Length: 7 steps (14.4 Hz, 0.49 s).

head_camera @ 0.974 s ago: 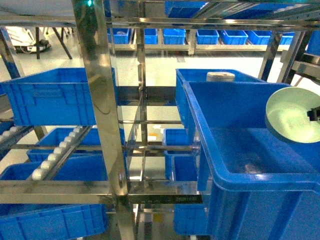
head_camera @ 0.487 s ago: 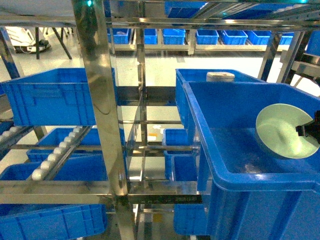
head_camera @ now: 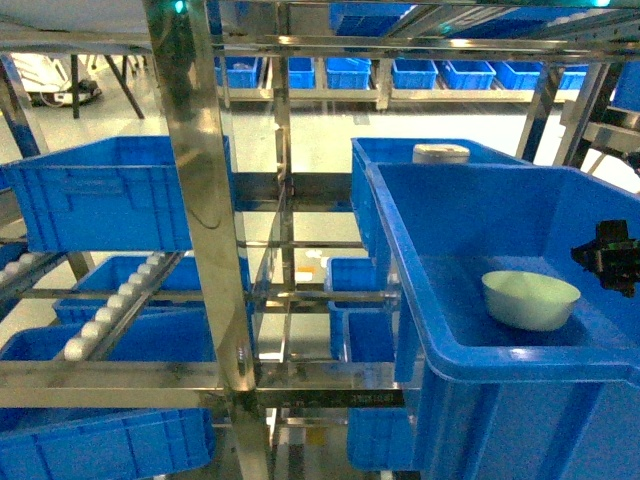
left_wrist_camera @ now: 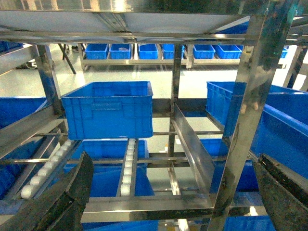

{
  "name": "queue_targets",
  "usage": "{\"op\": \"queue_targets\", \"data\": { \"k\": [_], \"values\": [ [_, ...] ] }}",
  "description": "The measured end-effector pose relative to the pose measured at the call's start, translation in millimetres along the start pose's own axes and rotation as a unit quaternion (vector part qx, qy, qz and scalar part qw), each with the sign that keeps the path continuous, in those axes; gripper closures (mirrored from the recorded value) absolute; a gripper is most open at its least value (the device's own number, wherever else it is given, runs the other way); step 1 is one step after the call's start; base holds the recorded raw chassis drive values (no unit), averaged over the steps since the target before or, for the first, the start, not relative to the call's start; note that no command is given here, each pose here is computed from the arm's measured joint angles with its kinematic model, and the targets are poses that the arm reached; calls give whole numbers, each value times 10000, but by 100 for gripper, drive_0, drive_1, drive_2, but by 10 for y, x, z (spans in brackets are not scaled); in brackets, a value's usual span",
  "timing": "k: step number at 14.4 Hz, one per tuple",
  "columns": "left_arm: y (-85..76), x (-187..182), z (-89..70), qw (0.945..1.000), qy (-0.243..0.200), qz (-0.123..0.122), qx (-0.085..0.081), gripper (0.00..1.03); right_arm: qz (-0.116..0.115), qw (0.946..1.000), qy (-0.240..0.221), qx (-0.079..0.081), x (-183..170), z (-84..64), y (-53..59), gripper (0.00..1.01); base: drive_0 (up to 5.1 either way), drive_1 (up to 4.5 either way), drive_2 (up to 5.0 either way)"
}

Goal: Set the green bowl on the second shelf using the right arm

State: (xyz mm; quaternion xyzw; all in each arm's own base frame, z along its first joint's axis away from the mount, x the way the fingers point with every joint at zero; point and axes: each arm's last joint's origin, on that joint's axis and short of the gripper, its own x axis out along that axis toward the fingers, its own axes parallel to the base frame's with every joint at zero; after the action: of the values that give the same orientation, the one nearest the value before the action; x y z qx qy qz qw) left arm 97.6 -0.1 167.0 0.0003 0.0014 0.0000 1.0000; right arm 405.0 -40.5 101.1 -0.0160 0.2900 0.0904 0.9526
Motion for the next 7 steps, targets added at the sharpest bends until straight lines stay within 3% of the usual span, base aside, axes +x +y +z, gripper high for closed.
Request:
{"op": "queue_targets", "data": {
  "k": [2, 3, 5, 7],
  "values": [
    [0, 0, 0, 10000, 0, -2, 0, 5, -158, 9991, -386, -53, -160, 49, 117, 7, 0, 0, 0],
    [0, 0, 0, 10000, 0, 0, 0, 5, -192, 9978, -633, -110, -308, 78, 167, 2, 0, 0, 0],
    [0, 0, 0, 10000, 0, 0, 0, 5, -223, 9955, -901, -189, -569, 18, 244, 3, 0, 0, 0],
    [0, 0, 0, 10000, 0, 0, 0, 5, -247, 9960, -841, -163, -748, -81, 299, 3, 0, 0, 0]
  ]
}}
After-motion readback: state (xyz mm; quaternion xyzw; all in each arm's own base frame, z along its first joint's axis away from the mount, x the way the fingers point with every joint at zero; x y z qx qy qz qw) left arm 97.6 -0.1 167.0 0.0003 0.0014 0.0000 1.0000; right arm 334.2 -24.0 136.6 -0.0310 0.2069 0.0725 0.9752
